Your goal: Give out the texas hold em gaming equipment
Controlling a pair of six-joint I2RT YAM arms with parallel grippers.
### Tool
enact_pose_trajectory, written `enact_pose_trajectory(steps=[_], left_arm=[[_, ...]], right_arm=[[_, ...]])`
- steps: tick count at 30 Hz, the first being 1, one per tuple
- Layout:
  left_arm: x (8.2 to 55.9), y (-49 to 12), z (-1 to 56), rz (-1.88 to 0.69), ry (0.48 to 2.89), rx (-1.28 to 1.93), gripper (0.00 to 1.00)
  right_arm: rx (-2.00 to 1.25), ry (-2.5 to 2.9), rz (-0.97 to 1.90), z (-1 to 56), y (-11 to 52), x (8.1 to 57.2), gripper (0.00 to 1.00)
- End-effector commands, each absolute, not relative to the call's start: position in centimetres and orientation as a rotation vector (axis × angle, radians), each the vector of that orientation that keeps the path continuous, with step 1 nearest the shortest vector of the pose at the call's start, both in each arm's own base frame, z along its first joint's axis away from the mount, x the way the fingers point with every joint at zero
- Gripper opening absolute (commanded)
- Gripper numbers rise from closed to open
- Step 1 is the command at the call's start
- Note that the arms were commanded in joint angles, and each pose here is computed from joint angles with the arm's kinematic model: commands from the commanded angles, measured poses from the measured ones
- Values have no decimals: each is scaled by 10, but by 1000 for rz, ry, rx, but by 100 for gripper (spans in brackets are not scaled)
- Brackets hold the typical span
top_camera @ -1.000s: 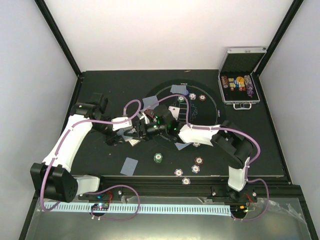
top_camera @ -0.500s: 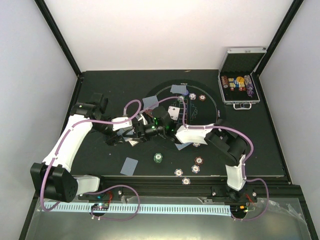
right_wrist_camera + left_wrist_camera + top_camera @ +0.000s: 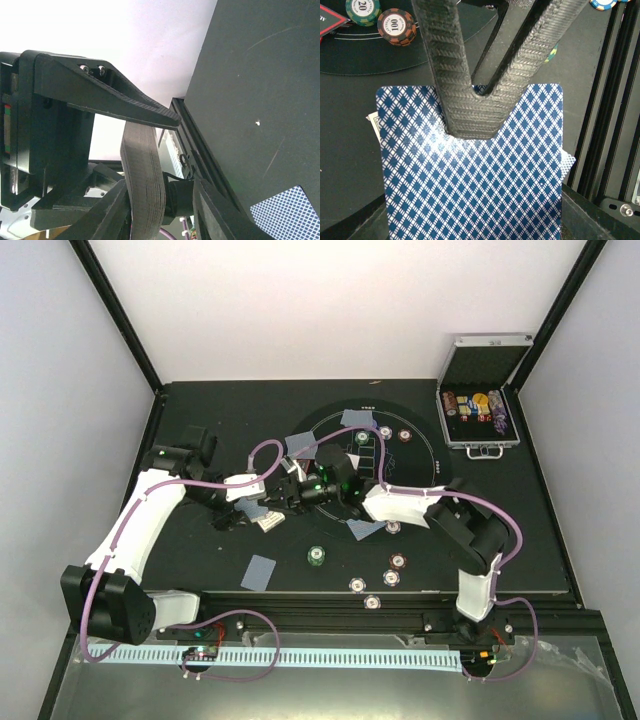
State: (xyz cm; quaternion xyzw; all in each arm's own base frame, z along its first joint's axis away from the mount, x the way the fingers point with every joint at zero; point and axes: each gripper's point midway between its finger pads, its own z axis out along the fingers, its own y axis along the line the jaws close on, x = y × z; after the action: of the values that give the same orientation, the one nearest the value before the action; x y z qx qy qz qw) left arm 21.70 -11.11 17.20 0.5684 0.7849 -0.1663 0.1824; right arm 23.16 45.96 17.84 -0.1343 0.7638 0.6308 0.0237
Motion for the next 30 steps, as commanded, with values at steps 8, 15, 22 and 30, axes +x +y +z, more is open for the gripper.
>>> enact_pose_trajectory(steps=[8,15,22,30], left_arm=[[215,-115,178,-503,2193,1598,2],[214,-115,176,-508,2197,1600,2],[214,-115,177,-505,2194,1598,2],[214,-114,177,-497,2194,1601,2]], right_arm=[[-454,2358,1921,190,460,225,51],[-491,2332,2024,190,482,214,51],[-480,2381,2002,173,484,214,50],[-405,2453,1903,153,464,228,40]])
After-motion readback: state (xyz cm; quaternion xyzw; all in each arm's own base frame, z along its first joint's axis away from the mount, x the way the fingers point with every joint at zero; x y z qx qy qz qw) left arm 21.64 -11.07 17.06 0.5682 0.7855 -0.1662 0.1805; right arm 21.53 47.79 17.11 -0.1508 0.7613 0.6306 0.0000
